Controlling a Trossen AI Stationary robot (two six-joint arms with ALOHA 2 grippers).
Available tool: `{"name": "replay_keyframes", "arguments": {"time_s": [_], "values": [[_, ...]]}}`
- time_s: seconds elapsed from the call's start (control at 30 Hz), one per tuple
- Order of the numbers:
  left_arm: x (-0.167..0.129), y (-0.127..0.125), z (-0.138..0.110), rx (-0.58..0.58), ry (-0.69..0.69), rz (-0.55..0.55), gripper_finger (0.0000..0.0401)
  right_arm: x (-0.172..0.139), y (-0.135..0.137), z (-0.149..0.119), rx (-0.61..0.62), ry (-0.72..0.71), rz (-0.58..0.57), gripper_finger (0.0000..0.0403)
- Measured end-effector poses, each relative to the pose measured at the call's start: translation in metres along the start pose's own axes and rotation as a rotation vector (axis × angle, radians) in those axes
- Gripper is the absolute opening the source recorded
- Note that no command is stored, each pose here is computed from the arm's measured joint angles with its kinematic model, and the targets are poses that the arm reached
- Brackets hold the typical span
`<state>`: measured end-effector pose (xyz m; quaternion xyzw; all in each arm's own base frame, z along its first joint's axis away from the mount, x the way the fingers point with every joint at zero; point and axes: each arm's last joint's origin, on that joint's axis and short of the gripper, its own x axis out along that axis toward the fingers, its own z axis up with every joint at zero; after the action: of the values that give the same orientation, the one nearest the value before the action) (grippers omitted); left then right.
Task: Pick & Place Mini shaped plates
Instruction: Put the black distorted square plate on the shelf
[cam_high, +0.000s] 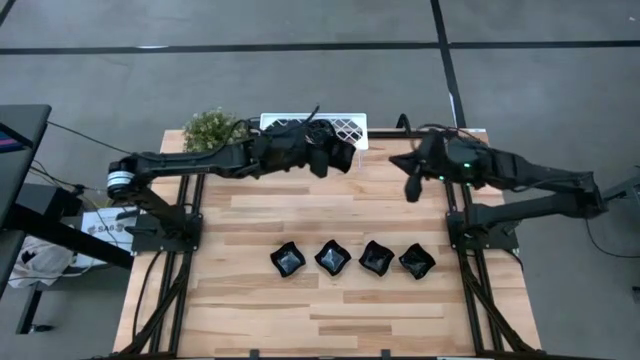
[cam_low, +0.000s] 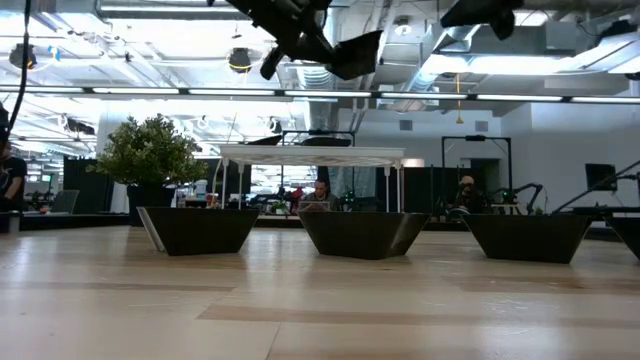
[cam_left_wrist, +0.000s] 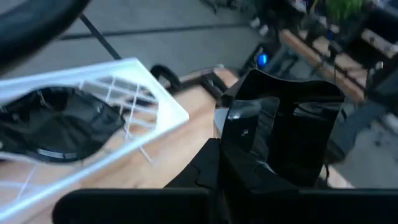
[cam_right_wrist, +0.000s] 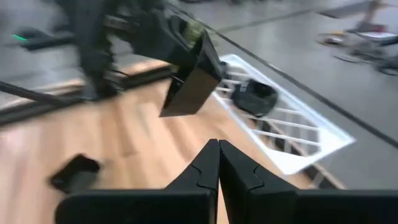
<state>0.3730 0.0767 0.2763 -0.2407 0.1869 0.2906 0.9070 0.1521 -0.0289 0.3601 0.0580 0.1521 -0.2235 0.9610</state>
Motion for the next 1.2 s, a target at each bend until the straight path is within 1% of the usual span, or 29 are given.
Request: {"name": "replay_keyframes", "arguments": {"time_s": [0.07,0.17,0.33,0.5,0.67,0.8,0.97,1.1,1.2], "values": [[0.001,-0.001,0.002,-0.012,-0.041,0.012,0.0006,0.007,0.002,0.006,-0.023,0.025,-0.042,0.0002],[0.001,-0.001,0.005,-0.02,-0.082,0.039,0.0006,0.021,0.007,0.011,-0.075,0.059,-0.069,0.0012],[0.0,0.0,0.006,-0.024,-0.111,0.075,0.0006,0.045,0.012,0.014,-0.101,0.099,-0.158,0.0055],[0.0,0.0,0.007,-0.024,-0.125,0.096,0.0006,0.062,0.019,0.023,-0.066,0.011,-0.152,0.0096],[-0.001,0.0,0.007,0.007,-0.148,0.134,0.0006,0.073,0.023,0.028,-0.034,-0.051,-0.144,0.0121],[-0.001,0.0,0.008,0.014,-0.161,0.132,0.0006,0.082,0.026,0.029,0.004,-0.073,-0.137,0.0129],[-0.001,-0.001,0.009,0.012,-0.165,0.129,0.0006,0.096,0.03,0.028,0.032,-0.085,-0.136,0.0129],[-0.001,-0.001,0.009,0.012,-0.165,0.129,0.0006,0.098,0.029,0.027,0.034,-0.091,-0.19,0.0126],[-0.001,-0.001,0.009,0.012,-0.166,0.129,0.0007,0.098,0.029,0.029,0.043,-0.113,-0.208,0.0124]]}}
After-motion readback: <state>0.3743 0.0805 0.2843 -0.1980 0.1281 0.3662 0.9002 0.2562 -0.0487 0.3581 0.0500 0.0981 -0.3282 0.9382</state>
